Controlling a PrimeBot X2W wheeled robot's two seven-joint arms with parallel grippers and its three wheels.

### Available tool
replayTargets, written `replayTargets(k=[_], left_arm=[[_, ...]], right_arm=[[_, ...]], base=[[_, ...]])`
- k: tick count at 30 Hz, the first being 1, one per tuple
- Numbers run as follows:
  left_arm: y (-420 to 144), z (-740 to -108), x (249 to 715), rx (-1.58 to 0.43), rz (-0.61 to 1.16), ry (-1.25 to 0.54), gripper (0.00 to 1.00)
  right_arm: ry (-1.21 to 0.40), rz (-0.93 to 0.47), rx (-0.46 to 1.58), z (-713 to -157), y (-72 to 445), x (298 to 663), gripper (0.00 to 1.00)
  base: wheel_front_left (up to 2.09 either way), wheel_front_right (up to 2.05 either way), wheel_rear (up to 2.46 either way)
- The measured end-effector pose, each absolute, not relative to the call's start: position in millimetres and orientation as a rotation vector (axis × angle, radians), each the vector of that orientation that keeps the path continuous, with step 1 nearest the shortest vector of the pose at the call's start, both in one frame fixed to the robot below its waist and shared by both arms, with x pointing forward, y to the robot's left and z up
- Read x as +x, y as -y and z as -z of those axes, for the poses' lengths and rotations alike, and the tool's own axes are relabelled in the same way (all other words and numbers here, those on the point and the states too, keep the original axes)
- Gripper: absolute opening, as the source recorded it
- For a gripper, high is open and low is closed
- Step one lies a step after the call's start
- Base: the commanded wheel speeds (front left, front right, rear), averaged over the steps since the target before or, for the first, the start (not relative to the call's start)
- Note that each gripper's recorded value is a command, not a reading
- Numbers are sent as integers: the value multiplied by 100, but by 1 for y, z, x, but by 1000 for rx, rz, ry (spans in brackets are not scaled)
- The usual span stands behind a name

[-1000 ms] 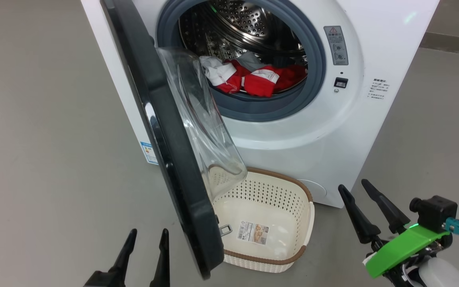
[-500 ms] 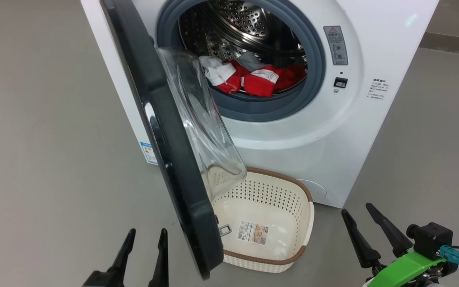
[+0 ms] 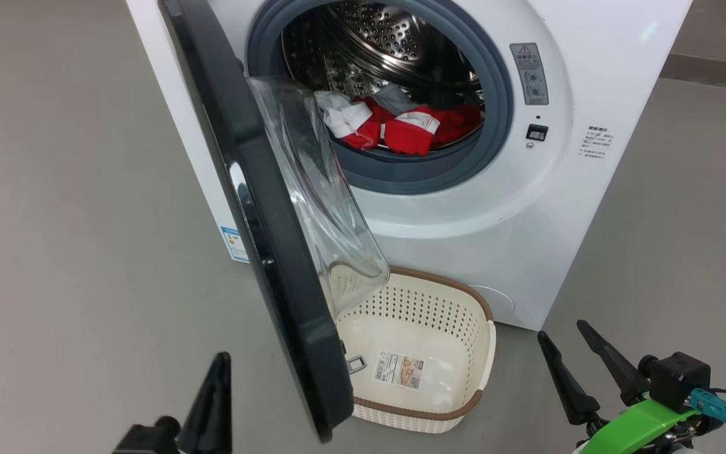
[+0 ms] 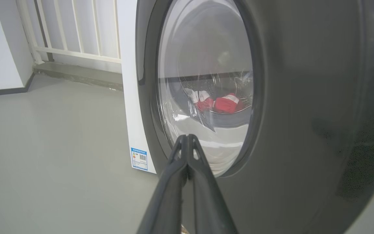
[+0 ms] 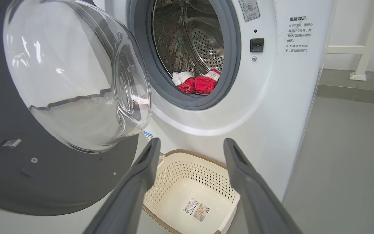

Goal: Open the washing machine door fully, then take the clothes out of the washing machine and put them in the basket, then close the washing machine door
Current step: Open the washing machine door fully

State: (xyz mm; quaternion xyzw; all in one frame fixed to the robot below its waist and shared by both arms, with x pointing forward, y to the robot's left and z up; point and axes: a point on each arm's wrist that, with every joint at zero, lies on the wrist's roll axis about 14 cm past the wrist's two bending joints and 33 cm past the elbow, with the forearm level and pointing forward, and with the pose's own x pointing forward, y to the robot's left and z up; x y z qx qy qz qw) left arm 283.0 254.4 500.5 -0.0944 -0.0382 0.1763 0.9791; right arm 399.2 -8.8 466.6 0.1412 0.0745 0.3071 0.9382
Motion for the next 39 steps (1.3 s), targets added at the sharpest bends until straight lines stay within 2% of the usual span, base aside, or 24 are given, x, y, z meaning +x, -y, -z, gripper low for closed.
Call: replayTargets(k=[4,10,15,20,26,29,39], left_arm=[[-268,-519,280,-195,-394,140,0],[-282,-580,278,-194,-415,339,0],[-260,-637,281,-190,-324,514,0],[-214,-657,289,-224,-163,563,0],[-154,-643,300,-269,36,493,0],[-141,-629,304,-293,74,442,0],[-136,-554,313,-435,41,198,0]], right_arm=[[-142,-628,270,-468,9,400,100],[-136,-630,239,-468,10,400,100],[-137,-624,236,-466,12,400,100],[-140,-616,237,-465,15,401,100],[-140,-606,229,-463,20,402,100],[-139,-605,227,-463,20,402,100],[-126,-600,220,-467,22,401,100]], base=[[0,0,0],[0,0,0],[0,0,0],[0,0,0],[0,0,0],[0,0,0],[0,0,0]])
